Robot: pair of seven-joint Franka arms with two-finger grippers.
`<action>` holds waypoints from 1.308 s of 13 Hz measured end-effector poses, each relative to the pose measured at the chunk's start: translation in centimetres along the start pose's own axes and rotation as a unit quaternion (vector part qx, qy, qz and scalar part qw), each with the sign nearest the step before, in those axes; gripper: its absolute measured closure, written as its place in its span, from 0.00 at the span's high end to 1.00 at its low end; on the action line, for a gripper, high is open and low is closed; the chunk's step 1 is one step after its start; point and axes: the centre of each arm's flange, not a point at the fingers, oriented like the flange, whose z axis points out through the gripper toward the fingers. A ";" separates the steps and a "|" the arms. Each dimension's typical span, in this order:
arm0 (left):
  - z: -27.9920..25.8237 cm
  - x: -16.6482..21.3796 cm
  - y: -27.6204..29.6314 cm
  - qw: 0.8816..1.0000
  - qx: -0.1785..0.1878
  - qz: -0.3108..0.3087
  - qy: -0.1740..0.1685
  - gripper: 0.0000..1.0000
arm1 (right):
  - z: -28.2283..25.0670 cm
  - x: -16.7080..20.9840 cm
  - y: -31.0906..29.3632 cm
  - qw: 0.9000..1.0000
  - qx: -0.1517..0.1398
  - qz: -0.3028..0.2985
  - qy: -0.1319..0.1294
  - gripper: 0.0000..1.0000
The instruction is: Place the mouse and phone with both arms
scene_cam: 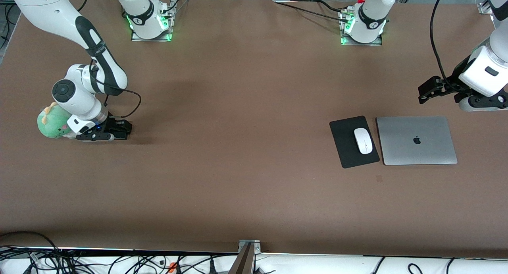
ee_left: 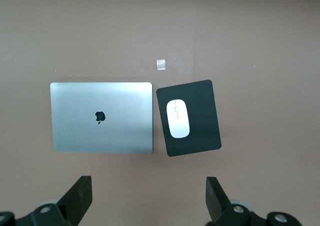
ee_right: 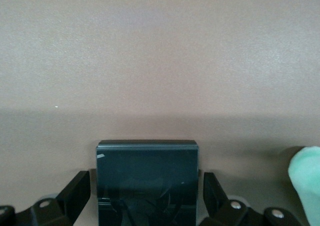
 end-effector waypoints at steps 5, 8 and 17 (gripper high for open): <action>0.0 0.0 0.0 1.000 0.000 0.000 0.000 1.00 | -1.9 1.4 -0.1 1.000 0.000 -0.002 -0.023 1.00; 0.0 0.0 0.0 1.000 0.000 0.000 0.000 1.00 | -6.7 3.9 0.3 0.998 -0.001 -0.001 -0.069 1.00; 0.1 0.0 0.0 1.000 0.000 0.000 0.000 1.00 | -25.5 8.5 -0.9 0.996 0.040 0.019 -0.071 1.00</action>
